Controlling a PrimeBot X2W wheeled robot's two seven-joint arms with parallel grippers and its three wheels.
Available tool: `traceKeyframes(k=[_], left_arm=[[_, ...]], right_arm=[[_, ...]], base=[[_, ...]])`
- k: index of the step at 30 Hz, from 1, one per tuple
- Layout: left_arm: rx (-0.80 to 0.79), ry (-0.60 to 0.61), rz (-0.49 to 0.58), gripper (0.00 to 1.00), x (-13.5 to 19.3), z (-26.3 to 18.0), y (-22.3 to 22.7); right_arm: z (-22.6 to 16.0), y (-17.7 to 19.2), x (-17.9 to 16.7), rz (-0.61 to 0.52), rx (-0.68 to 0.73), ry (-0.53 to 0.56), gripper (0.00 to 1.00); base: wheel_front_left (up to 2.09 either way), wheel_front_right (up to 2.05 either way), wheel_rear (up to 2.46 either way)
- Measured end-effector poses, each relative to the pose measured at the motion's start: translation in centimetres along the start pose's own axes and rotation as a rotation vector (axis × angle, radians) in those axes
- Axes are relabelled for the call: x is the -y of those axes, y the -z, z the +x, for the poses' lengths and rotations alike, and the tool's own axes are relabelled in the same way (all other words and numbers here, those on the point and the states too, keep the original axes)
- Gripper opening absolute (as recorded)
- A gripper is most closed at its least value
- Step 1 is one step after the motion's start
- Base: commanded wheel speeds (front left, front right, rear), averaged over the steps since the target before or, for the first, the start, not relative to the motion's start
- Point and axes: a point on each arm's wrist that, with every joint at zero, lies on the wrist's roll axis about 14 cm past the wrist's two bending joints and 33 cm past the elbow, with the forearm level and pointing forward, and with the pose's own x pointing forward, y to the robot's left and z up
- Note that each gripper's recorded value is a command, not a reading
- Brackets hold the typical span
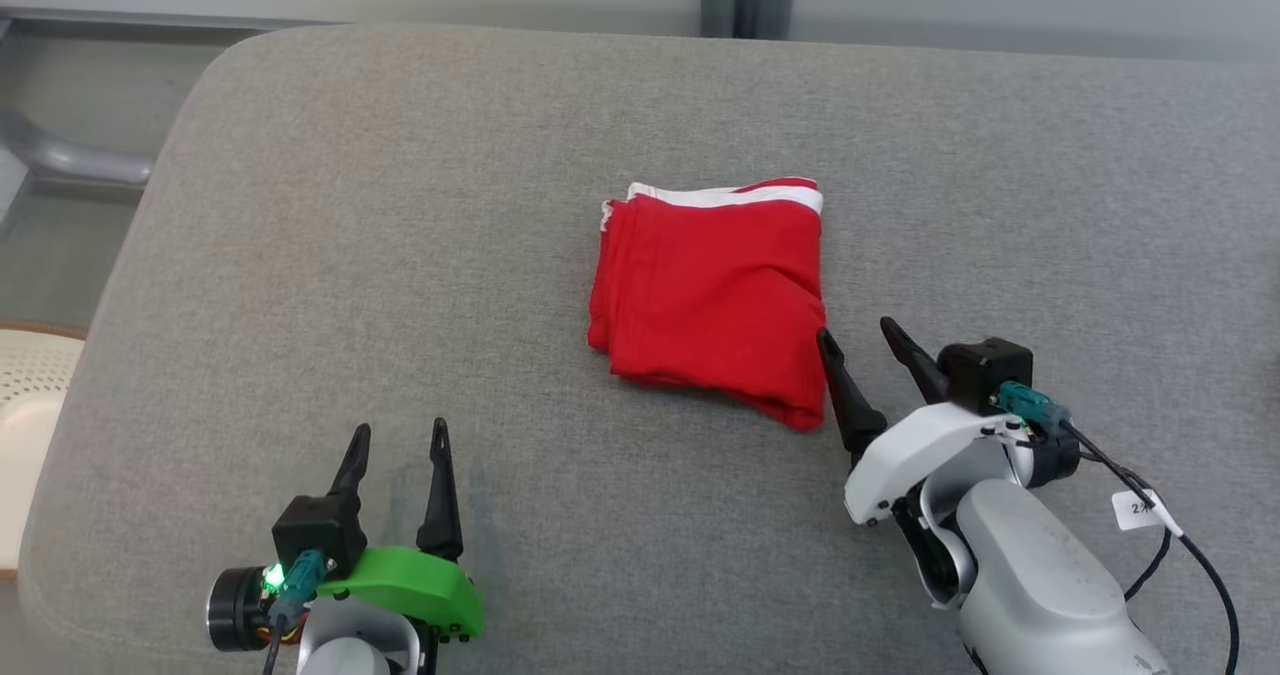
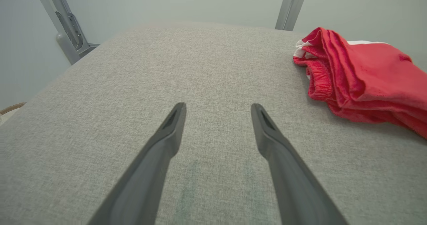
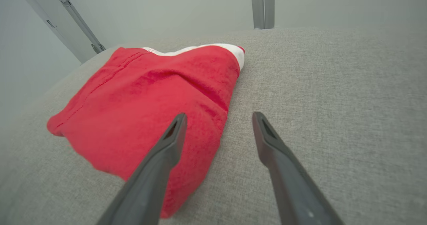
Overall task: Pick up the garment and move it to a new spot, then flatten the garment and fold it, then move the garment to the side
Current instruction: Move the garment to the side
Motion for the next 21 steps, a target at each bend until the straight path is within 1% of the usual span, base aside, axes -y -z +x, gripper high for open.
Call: traceKeyframes(k=[5,9,11,12,13,14,15,21], left_arm=[[-0.004,-0.036,-0.002,1.00,-1.1,-0.3,0.1],[-0.010,-0.052,-0.003,1.00,-1.6,-0.4,0.3],[-0.012,-0.053,-0.004,1.00,-1.6,-0.3,0.3],[-0.012,-0.051,-0.004,1.00,-1.5,-0.3,0.4],[-0.013,-0.049,-0.004,1.00,-1.4,-0.2,0.4],[-0.013,-0.047,-0.004,1.00,-1.4,-0.2,0.4],[-0.014,-0.045,-0.004,1.00,-1.3,-0.1,0.4],[-0.010,-0.026,-0.004,1.00,-0.7,0.2,0.3]], right_arm=[[1.1,2.2,-0.5,0.047,-0.071,-0.011,1.00],[1.0,4.6,-1.9,0.079,-0.144,-0.047,1.00],[1.0,4.8,-2.4,0.095,-0.152,-0.062,1.00],[1.0,4.8,-2.5,0.099,-0.155,-0.064,0.70],[0.9,4.9,-2.6,0.107,-0.157,-0.063,0.16],[0.9,5.0,-2.6,0.105,-0.160,-0.064,0.02],[0.8,5.0,-2.5,0.104,-0.161,-0.063,0.00],[0.8,3.7,-1.3,0.103,-0.121,-0.028,0.00]], base=[[0.00,0.00,0.00],[0.00,0.00,0.00],[0.00,0.00,0.00],[0.00,0.00,0.00],[0.00,0.00,0.00],[0.00,0.00,0.00],[0.00,0.00,0.00],[0.00,0.00,0.00]])
